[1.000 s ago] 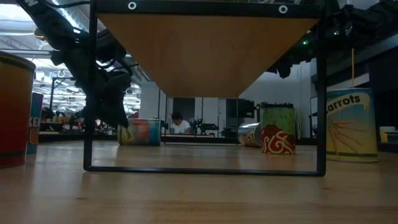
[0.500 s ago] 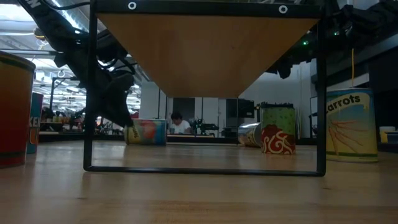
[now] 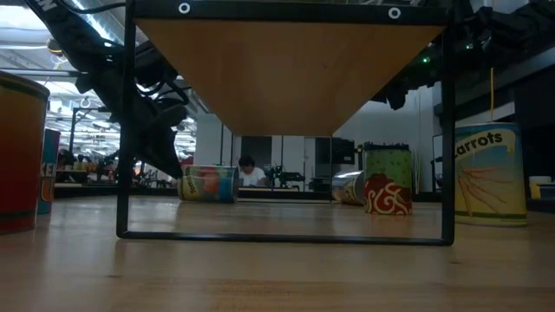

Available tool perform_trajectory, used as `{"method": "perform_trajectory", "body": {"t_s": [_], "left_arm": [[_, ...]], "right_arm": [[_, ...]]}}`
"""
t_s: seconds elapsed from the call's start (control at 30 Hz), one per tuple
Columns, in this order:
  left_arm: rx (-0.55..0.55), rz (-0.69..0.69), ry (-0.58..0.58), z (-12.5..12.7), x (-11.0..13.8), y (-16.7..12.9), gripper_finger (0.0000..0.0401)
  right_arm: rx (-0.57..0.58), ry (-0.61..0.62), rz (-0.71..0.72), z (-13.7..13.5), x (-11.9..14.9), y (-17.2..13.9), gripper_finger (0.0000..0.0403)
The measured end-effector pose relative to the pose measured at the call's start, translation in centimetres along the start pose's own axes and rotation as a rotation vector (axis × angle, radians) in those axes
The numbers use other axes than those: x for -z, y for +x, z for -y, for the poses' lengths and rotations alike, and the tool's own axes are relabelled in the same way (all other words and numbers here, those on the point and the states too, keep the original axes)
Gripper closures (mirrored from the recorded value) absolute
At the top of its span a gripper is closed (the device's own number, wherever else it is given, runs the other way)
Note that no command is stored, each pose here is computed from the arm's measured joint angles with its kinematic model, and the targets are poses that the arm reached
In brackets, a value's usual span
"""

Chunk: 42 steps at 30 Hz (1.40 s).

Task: Pick and place cans onto a shelf
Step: Put the canned tomatoes on the shelf

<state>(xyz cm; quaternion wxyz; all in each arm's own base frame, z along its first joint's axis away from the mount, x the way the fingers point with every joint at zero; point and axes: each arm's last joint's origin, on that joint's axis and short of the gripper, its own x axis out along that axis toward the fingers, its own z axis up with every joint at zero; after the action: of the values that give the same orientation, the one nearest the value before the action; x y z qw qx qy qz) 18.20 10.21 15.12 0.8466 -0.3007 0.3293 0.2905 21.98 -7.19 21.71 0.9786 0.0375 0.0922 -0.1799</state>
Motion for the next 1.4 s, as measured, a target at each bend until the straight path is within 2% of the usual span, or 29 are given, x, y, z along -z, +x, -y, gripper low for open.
{"method": "perform_trajectory", "body": {"t_s": [0.57, 0.73, 1.03, 1.27, 1.4], "left_arm": [[0.033, 0.0, -0.002, 0.13, -0.08, -0.26, 0.0394], [0.061, -0.01, 0.016, 0.21, -0.06, -0.26, 0.037], [0.067, 0.007, 0.015, 0.18, -0.27, -0.26, 0.0295], [0.082, 0.04, 0.016, 0.32, -0.6, -0.28, 0.0287], [0.057, 0.05, -0.026, 0.24, -0.62, -0.27, 0.0287]], "right_arm": [[0.0, 0.001, -0.001, 0.01, 0.01, 0.0, 0.0331], [0.0, 0.001, -0.001, 0.01, 0.01, 0.0, 0.0331], [0.0, 0.001, -0.001, 0.0, 0.01, 0.0, 0.0331], [0.0, 0.0, -0.001, 0.0, 0.01, 0.01, 0.0331], [0.0, -0.001, -0.001, 0.01, 0.01, 0.01, 0.0331]]}}
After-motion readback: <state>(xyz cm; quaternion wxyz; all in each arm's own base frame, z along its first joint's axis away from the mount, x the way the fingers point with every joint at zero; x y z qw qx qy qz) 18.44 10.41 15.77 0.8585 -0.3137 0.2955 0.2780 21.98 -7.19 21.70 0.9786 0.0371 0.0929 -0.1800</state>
